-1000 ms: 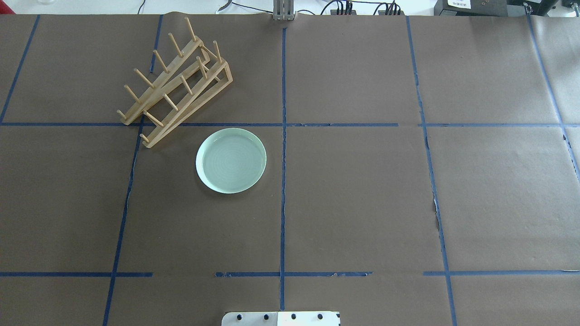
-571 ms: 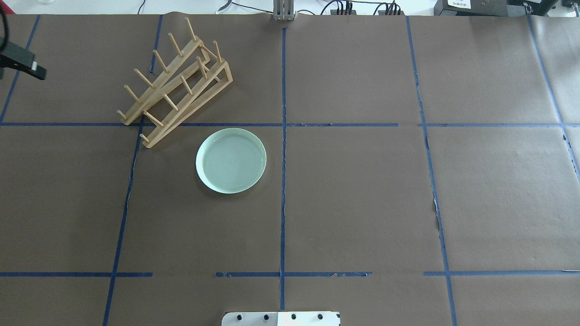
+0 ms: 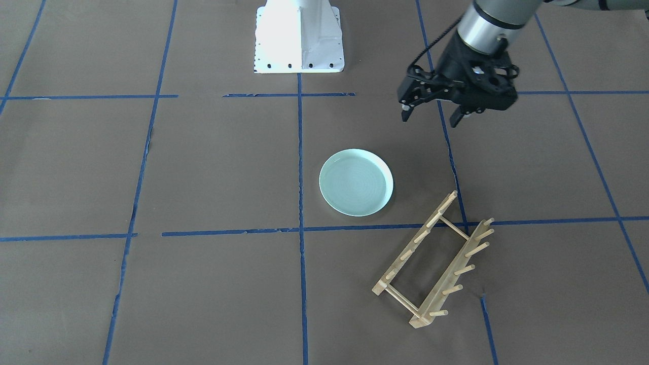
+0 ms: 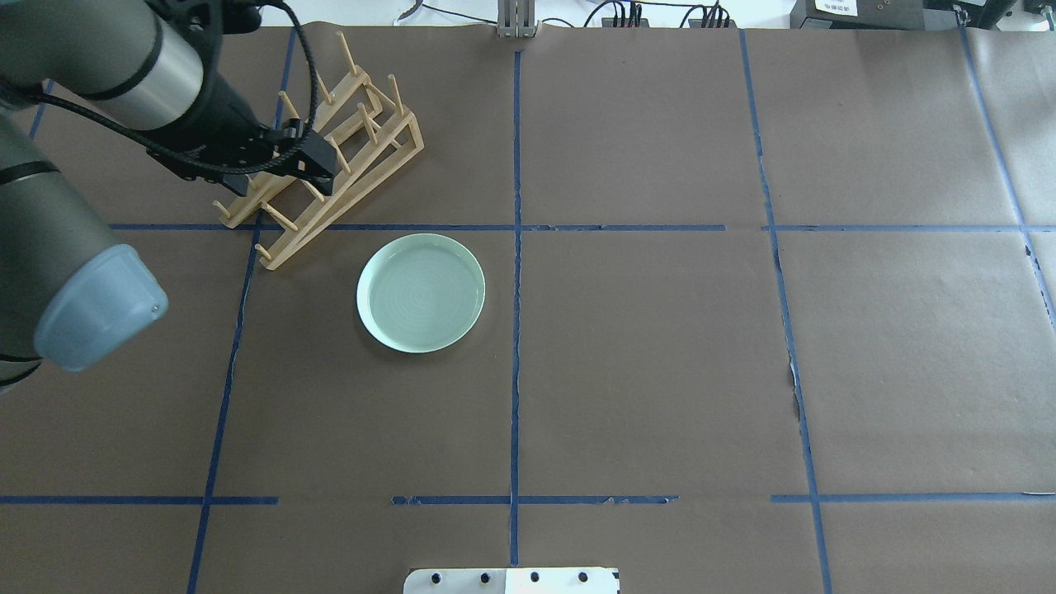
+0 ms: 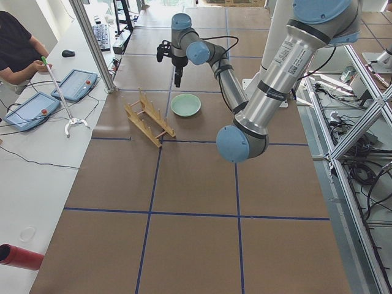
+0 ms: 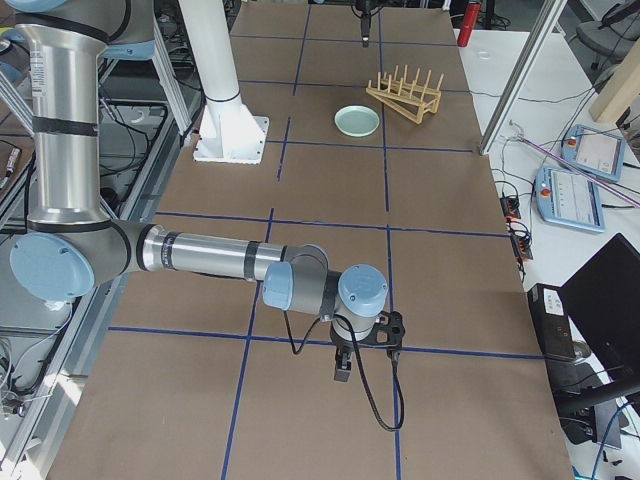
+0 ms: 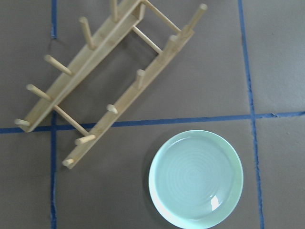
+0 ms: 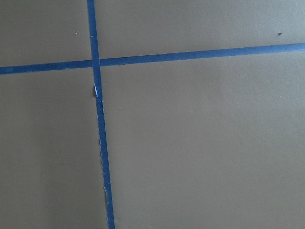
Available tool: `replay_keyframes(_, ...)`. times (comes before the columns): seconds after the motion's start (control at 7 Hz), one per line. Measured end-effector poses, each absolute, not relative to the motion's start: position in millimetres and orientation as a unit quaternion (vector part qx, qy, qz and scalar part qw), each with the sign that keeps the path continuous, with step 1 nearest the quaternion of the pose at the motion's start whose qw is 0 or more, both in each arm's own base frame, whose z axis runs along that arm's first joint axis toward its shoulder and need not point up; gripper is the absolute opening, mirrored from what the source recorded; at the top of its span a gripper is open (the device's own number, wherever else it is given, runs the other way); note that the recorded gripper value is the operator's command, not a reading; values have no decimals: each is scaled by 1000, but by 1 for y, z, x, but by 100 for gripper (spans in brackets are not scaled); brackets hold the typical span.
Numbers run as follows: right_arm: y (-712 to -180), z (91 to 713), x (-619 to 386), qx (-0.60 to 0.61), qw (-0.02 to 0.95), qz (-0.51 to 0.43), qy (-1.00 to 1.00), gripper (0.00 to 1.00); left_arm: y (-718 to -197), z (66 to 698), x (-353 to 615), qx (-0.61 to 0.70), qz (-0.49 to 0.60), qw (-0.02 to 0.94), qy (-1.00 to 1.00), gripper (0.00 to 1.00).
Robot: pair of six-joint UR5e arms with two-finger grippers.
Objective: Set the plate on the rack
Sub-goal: 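Move the left gripper over the pale green plate's rim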
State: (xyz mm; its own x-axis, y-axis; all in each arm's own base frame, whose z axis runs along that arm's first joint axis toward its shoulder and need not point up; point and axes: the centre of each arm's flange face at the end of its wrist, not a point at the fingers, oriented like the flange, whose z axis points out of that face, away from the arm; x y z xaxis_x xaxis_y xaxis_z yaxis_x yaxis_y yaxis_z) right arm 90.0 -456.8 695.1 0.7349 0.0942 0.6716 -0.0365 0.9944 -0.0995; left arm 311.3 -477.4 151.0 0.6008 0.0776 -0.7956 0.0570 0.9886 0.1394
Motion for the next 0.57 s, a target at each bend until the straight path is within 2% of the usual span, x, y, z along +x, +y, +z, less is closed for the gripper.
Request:
replay_keyframes(0.29,-457,695,90,-40,931,35,-362,100,-463,120,351,79,4,897,434,100)
replay_keyframes(0.57,-457,695,90,-39,931,35,-362,100,-454,123,399,90,12,905,415,100)
